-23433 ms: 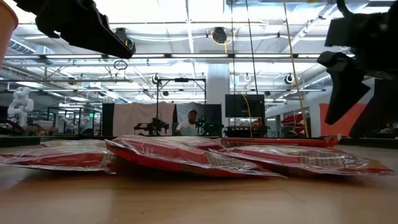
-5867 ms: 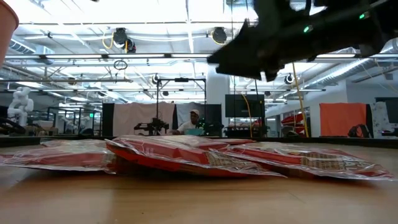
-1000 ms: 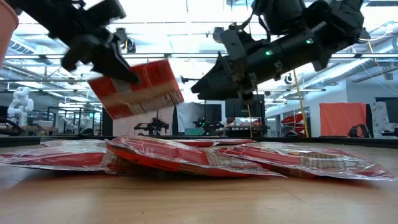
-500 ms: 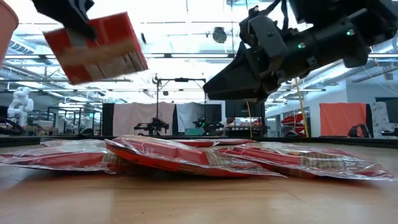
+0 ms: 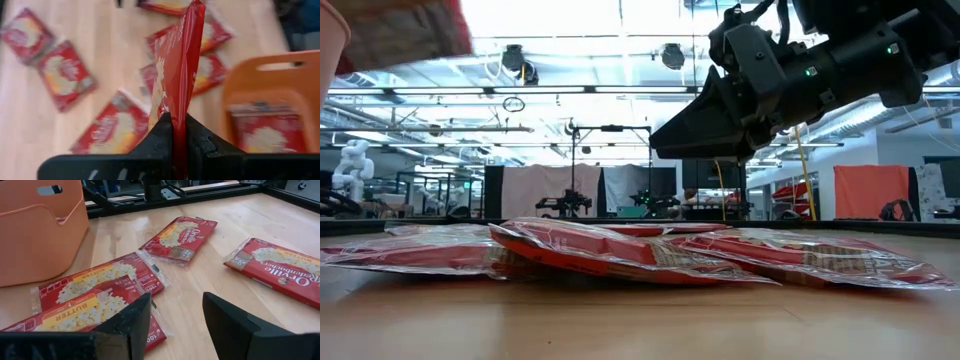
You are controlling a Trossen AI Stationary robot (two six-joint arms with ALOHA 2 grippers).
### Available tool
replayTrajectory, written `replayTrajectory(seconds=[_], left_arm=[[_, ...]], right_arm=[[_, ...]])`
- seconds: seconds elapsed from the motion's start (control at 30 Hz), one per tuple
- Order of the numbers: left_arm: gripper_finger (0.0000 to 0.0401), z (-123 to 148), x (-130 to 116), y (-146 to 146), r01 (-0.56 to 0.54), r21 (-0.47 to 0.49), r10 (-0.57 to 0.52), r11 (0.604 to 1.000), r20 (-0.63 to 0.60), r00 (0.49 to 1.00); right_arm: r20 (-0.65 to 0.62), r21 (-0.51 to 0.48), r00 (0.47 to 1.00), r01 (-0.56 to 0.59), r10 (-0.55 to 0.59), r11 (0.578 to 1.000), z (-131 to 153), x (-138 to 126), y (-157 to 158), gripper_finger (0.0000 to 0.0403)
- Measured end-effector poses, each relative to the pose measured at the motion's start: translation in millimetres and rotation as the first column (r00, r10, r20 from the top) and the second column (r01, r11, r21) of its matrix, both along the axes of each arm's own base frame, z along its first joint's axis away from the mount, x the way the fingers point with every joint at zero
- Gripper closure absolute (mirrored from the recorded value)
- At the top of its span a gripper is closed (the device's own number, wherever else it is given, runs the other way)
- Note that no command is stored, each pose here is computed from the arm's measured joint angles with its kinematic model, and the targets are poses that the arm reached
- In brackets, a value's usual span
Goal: Sort popcorn bags into baskets
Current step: Put the popcorn bag into the orange bin
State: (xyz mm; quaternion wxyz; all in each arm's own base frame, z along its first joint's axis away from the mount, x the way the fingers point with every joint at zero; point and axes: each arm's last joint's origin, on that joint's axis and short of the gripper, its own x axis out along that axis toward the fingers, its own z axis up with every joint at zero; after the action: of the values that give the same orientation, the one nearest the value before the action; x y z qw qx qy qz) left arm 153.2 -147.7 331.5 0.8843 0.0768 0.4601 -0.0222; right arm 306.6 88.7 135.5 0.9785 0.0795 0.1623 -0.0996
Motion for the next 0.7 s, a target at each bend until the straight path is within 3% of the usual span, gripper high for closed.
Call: replayTrajectory(seconds=[0.27, 0.4, 0.57, 0.7], left_arm=[[0.0362, -13, -20, -45, 0.03, -0.073, -0.034, 0.997, -0.062, 0.998], [0.0372, -18, -31, -62, 0.021, -0.119, -0.029, 0.993, -0.067, 0.997], [0.0382, -29, -42, -81, 0.003, -0.137, -0.014, 0.991, -0.078, 0.997], [0.0364, -41, -45, -95, -0.012, -0.123, 0.001, 0.992, -0.093, 0.996]], right_arm=[[-0.002, -0.01, 1.0, -0.004, 0.004, 1.0, 0, 0, 0, 0.0232], [0.0, 0.003, 1.0, 0.001, -0.001, 1.0, 0, 0, 0, 0.0232], [0.005, 0.031, 1.0, 0.012, -0.012, 0.999, 0, 0, 0, 0.0232], [0.008, 0.05, 1.0, 0.019, -0.019, 0.999, 0, 0, 0, 0.0232]])
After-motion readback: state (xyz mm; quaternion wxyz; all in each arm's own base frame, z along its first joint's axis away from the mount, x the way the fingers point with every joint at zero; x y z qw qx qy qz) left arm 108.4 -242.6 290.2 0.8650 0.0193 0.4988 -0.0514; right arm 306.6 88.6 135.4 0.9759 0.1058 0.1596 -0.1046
